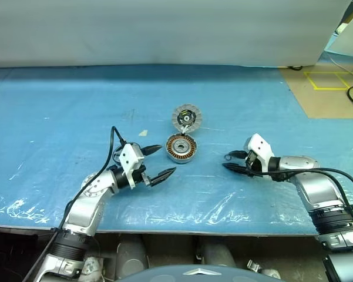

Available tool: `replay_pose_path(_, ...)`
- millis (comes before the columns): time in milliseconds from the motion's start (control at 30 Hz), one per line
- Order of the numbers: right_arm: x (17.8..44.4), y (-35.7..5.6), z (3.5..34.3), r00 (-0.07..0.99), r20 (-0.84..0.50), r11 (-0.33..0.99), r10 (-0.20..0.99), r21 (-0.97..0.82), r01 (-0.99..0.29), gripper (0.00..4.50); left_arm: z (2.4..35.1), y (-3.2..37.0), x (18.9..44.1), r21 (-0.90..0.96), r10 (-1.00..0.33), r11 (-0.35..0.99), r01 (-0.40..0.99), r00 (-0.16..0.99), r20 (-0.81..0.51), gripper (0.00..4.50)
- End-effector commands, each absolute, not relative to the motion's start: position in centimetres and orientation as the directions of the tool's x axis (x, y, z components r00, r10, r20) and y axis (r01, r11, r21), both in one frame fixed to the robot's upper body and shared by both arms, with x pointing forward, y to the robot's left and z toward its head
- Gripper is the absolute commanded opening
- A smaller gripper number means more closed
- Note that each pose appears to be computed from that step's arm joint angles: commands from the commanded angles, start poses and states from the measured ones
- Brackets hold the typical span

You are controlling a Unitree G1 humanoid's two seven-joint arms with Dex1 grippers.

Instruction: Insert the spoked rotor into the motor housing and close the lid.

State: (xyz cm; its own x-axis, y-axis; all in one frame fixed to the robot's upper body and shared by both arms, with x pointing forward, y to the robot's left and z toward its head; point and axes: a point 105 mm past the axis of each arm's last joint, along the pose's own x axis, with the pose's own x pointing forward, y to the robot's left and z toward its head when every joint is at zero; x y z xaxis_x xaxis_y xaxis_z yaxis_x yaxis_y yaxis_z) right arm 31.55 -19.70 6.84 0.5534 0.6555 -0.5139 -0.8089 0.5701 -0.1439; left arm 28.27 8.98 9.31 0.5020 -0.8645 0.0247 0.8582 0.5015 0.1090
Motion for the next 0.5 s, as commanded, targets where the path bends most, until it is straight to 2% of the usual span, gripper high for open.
replay_pose_path(33,31.8,-19.8,7.3,0.561,-0.503,0.564,0.657,-0.166,-0.809,2.56,10.6,8.9,28.1,0.143,-0.867,0.497,0.856,0.494,0.055,4.50)
replay_pose_path(433,31.7,-20.6,6.4,0.559,-0.521,0.574,0.645,-0.152,-0.804,2.56,10.5,8.9,27.9,0.140,-0.869,0.493,0.859,0.491,0.050,4.50)
replay_pose_path(467,31.7,-20.6,6.2,0.555,-0.522,0.573,0.648,-0.146,-0.807,2.17,10.5,8.9,27.9,0.140,-0.870,0.493,0.859,0.491,0.049,4.50)
replay_pose_path(500,31.6,-20.5,6.1,0.552,-0.523,0.571,0.650,-0.143,-0.808,2.02,10.4,8.9,27.9,0.141,-0.870,0.493,0.859,0.491,0.048,4.50)
